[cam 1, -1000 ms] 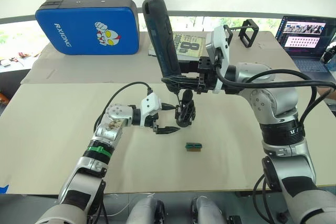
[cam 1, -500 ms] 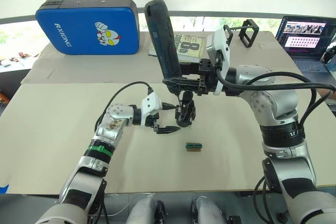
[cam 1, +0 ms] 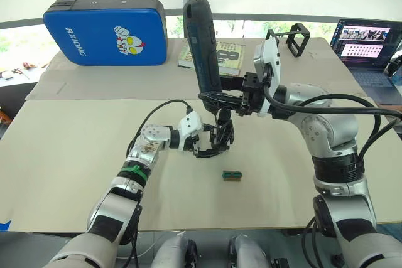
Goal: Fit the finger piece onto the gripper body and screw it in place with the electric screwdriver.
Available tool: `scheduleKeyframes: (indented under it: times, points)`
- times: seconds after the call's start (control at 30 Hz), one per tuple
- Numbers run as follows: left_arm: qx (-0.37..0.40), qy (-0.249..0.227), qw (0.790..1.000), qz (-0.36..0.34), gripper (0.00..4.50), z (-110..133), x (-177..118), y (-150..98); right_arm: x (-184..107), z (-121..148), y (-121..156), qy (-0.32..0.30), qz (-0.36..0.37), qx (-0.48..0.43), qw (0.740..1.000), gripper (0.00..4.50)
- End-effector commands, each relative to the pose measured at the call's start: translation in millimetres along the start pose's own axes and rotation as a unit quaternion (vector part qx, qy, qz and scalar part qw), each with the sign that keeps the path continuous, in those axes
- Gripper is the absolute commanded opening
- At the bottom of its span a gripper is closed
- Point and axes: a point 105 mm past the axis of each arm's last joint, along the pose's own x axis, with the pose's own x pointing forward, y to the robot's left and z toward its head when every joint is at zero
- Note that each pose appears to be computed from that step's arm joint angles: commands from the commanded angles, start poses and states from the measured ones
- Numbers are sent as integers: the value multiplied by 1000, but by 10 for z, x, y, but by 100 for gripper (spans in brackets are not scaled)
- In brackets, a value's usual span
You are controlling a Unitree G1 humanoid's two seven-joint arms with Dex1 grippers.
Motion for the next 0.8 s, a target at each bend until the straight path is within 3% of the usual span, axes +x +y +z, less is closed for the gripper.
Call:
scheduleKeyframes:
  times: [0.03,0.3,0.4,0.5,0.8]
  points:
    - [22,-7,1000,-2,450,85,57,27,-71,200,1,-48,-14,-32,998,186]
    - [14,-16,1000,5,450,87,146,41,-133,142,-4,-55,-31,-27,998,186]
    - [11,-13,1000,8,364,63,165,50,-151,126,6,-62,-37,-28,997,186]
    - [8,-9,1000,3,231,34,162,43,-168,102,16,-68,-40,-25,997,186]
    - [4,1,1000,0,233,-3,125,62,-175,-98,157,-65,11,-12,998,186]
